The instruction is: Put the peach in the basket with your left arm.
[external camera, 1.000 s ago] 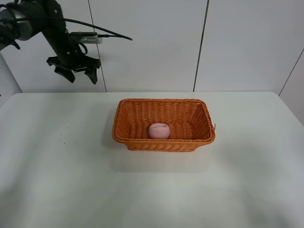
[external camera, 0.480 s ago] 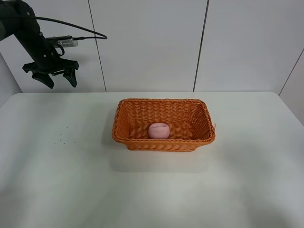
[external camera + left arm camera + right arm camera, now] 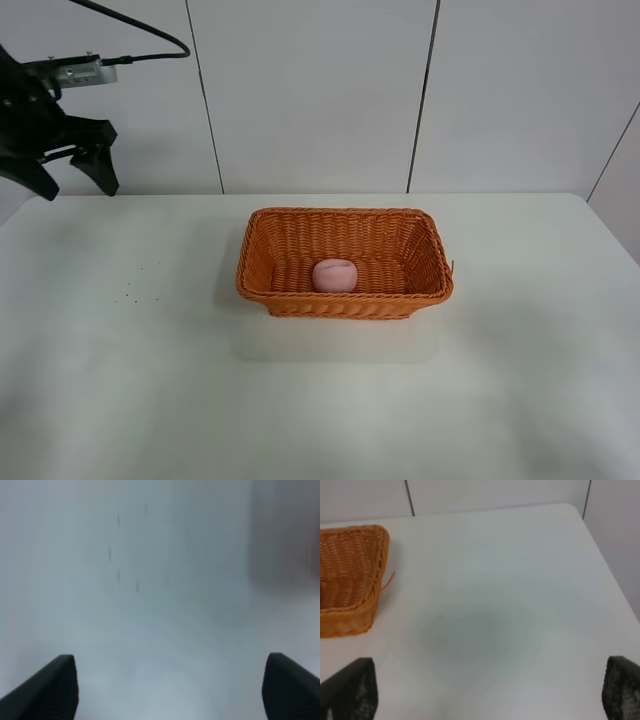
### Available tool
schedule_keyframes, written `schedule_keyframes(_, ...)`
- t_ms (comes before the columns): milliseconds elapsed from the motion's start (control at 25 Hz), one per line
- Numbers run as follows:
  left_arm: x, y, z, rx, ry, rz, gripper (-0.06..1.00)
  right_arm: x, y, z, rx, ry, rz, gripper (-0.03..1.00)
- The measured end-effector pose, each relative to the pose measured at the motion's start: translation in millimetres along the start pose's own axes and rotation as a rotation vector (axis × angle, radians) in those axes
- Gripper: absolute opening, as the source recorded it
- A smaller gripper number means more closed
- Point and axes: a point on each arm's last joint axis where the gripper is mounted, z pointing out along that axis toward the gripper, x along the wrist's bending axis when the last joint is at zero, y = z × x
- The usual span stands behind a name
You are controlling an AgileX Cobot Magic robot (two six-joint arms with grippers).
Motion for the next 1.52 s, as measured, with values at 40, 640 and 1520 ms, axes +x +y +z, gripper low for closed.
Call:
schedule_keyframes(40,-1,-14,-5,0.004,0.000,0.002,0.85,0,0,0,0.000,0.000,0.000,0.69)
schedule_keyframes(640,2,-240,0,-0.028,0.031,0.023,0.85,0,0,0,0.000,0.000,0.000,0.69)
schedule_keyframes(1520,-1,-357,-21,-0.742,0.041,0.104,0.85,0,0,0,0.000,0.000,0.000,0.69)
